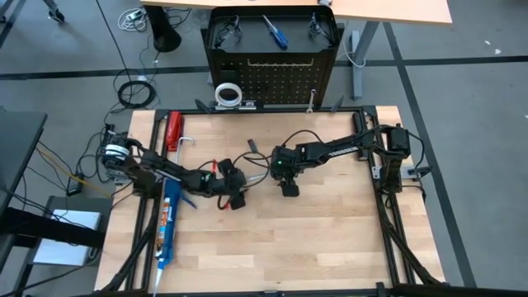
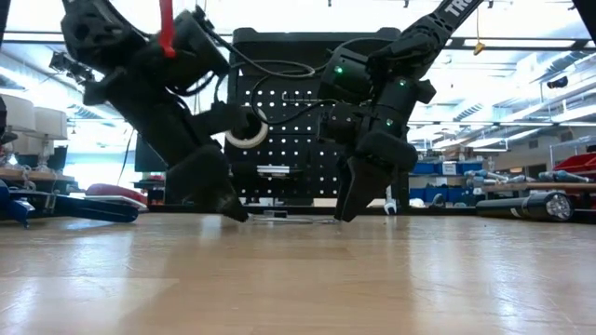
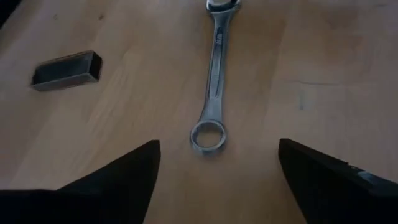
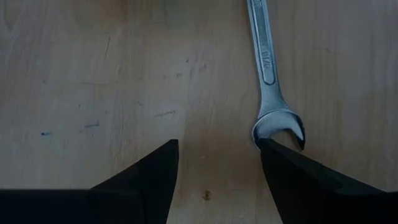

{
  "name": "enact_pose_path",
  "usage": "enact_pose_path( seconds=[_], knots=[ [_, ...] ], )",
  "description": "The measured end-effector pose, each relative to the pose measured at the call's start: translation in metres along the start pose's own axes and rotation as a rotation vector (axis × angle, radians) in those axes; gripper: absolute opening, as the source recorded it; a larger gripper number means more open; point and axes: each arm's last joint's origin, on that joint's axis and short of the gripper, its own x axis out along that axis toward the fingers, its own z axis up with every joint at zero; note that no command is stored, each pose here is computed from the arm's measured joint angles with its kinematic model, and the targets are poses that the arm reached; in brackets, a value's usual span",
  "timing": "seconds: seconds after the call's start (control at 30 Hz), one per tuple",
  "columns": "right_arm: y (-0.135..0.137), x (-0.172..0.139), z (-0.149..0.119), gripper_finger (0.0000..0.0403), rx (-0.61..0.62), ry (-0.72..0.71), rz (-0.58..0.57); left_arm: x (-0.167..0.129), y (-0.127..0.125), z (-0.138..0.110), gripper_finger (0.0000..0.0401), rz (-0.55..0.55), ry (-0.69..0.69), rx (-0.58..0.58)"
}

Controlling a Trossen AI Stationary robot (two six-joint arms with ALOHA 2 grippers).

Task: Hang tools onto peg board
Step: Hang the wrench onto the black pegboard

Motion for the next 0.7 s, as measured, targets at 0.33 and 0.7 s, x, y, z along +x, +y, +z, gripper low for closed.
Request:
enact_pose_path(
  seconds=[0.33,0.7],
  knots=[
    [0.0,0.0,0.0,0.0236,-0.01,-0.003,0.003,0.025,0.004,-0.002,0.0289,-0.074,-0.014,-0.031],
    [0.0,0.0,0.0,0.0236,-0.028,-0.006,0.003,0.025,0.004,-0.005,0.0076,-0.113,0.03,-0.01]
  ],
)
